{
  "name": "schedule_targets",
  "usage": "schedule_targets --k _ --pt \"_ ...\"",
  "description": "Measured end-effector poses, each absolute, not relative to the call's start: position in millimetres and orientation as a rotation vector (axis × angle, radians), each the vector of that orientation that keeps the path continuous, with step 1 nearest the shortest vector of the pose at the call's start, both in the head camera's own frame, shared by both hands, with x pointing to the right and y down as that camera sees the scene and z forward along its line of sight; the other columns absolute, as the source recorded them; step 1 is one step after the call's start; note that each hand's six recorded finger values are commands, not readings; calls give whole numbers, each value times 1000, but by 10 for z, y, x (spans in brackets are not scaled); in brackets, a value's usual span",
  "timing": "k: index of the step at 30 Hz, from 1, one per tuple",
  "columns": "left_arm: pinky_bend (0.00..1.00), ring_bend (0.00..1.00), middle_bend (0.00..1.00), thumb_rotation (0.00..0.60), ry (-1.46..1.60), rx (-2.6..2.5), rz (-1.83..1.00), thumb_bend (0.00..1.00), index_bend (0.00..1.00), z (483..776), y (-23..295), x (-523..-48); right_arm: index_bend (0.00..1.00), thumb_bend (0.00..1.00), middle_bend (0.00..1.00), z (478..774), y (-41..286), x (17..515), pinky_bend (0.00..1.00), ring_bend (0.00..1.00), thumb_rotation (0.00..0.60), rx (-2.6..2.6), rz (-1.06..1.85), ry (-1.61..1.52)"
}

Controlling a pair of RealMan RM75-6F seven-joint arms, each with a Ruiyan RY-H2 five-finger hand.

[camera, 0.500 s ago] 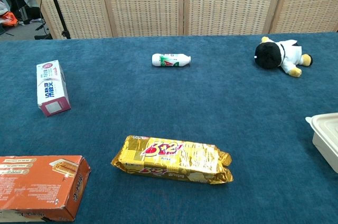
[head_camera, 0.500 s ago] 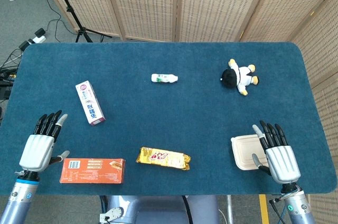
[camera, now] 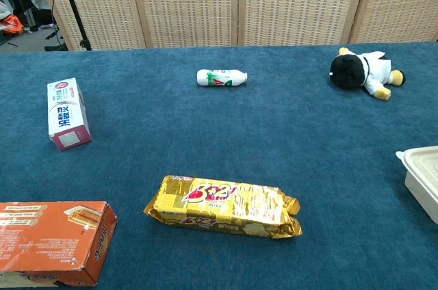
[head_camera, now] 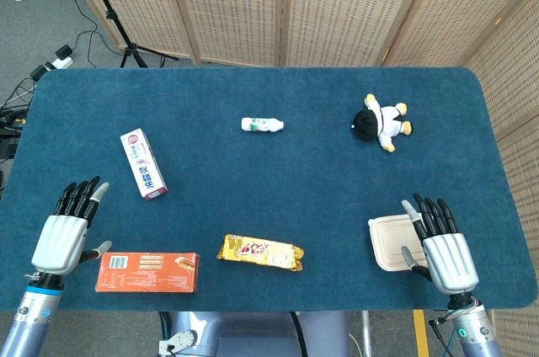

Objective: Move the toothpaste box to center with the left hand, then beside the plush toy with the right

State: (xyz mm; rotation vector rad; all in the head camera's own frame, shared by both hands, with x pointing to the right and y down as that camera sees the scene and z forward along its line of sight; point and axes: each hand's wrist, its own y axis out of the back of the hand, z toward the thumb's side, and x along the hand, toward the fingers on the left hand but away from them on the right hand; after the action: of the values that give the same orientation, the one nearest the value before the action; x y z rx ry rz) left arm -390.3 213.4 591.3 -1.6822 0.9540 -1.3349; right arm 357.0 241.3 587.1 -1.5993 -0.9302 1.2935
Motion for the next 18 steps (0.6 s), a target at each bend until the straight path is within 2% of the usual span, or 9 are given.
schedule_targets --k 18 --pt "0 0 0 600 941 -1699 -1351 0 0 5980 2123 -3896 44 414 0 5868 2427 3578 0 0 600 -1593 1305 -911"
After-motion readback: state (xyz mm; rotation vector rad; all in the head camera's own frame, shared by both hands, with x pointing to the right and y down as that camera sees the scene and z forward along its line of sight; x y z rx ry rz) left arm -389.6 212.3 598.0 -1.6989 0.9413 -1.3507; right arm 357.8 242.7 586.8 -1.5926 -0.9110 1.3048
